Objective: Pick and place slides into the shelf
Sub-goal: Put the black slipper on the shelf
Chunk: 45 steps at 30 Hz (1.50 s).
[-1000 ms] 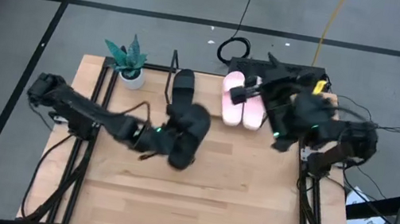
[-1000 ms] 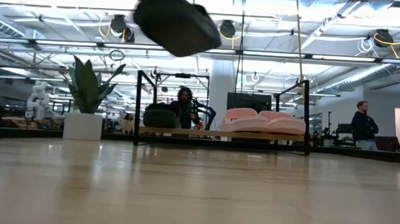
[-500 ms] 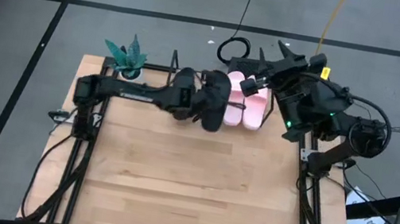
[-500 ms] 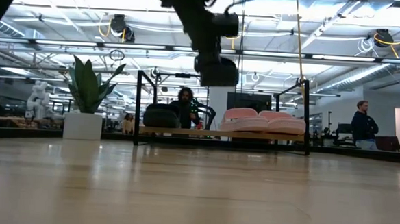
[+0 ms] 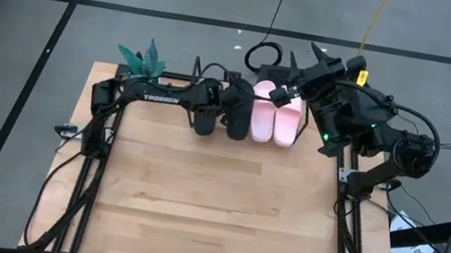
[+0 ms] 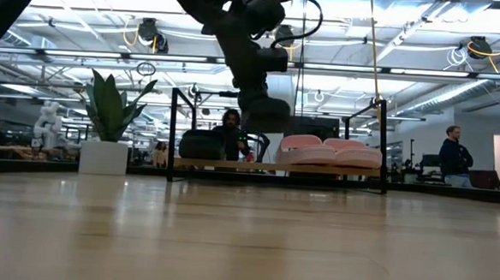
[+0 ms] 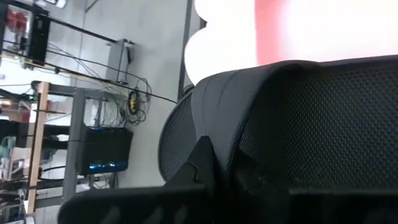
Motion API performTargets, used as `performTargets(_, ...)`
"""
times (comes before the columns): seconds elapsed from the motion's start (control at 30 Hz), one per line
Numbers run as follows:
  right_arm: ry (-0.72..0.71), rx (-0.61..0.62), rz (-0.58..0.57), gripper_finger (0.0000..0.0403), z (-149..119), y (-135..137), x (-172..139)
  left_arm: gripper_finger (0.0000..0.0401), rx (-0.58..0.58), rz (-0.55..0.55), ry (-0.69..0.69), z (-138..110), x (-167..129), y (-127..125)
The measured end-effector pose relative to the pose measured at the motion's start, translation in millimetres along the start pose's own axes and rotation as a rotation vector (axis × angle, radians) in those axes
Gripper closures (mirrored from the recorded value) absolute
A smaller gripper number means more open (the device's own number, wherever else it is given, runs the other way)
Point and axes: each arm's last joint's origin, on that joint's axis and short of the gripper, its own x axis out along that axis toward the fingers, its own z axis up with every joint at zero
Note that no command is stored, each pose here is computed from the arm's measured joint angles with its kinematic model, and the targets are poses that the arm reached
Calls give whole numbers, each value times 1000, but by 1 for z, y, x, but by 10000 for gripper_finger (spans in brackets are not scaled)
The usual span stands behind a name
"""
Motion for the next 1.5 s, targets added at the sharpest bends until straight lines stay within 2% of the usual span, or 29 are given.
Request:
performTargets(0.23, 4, -4, -5, 213, 0, 0, 0, 401, 44, -62, 60, -11, 4, 1)
performTargets(0.6, 4, -1, -4, 213, 0, 0, 0, 401, -44, -89, 42, -22, 16, 17)
performTargets(0.83, 4, 0, -4, 213, 0, 0, 0, 401, 11, -112, 58, -37, 27, -3)
performTargets(0.93, 4, 1, -4, 213, 0, 0, 0, 401, 6, -84, 32, -37, 30, -6)
performTargets(1.1, 3, 1, -3, 213, 0, 0, 0, 401, -6, -49, -20, -31, 29, -4)
performTargets(1.5, 3, 2, -4, 213, 0, 0, 0, 401, -30, -92, -29, -38, 35, 3)
